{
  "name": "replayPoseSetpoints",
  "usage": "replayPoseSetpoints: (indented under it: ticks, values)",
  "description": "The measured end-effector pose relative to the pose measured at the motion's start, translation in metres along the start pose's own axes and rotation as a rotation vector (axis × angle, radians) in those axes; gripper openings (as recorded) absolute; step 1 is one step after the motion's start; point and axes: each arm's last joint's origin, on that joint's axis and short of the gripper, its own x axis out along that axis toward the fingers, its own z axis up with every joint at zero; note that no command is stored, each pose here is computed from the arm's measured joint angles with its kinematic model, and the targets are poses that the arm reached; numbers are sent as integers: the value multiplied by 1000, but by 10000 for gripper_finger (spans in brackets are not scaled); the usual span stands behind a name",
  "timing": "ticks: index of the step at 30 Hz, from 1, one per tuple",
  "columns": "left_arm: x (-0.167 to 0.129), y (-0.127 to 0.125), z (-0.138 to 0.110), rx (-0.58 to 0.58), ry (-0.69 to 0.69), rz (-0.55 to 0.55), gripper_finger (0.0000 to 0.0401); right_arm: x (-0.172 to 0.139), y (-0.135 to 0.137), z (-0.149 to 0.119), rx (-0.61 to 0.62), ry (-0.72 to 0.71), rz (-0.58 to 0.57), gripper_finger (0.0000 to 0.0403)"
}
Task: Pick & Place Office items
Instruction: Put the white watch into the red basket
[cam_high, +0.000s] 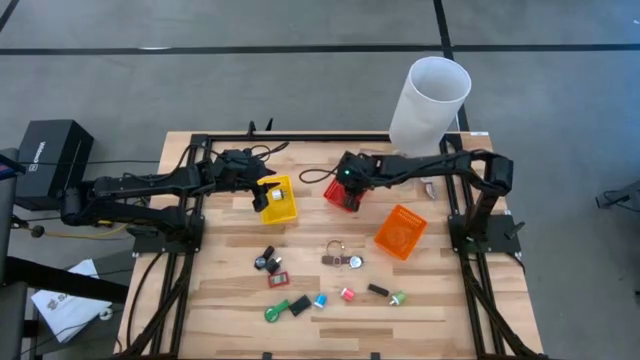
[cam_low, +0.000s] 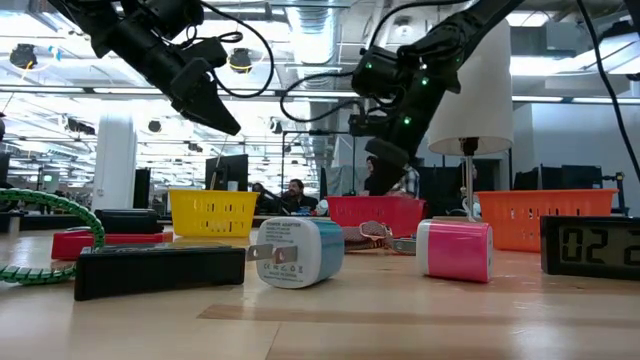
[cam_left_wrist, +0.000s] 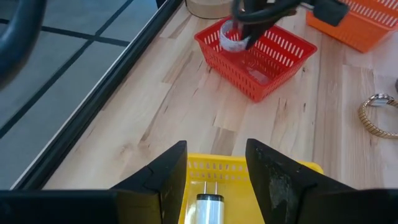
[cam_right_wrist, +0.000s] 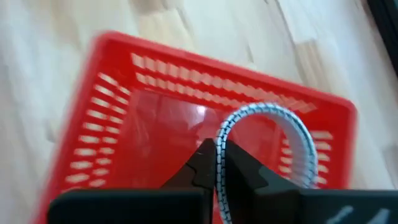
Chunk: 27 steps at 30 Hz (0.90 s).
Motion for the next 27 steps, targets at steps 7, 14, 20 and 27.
replayPoseSetpoints:
  ticks: [7,14,20,27]
  values:
    - [0,0,0,0,0,0,158,0,-1,-1,54,11,-2,12]
    - [0,0,0,0,0,0,158,22,4,-6,60,55,1,13]
    - [0,0,0,0,1,-1,158,44,10,-8,-3,88,1,13]
    - [0,0,0,0,1,0,158,45,10,-5,-5,87,10,24]
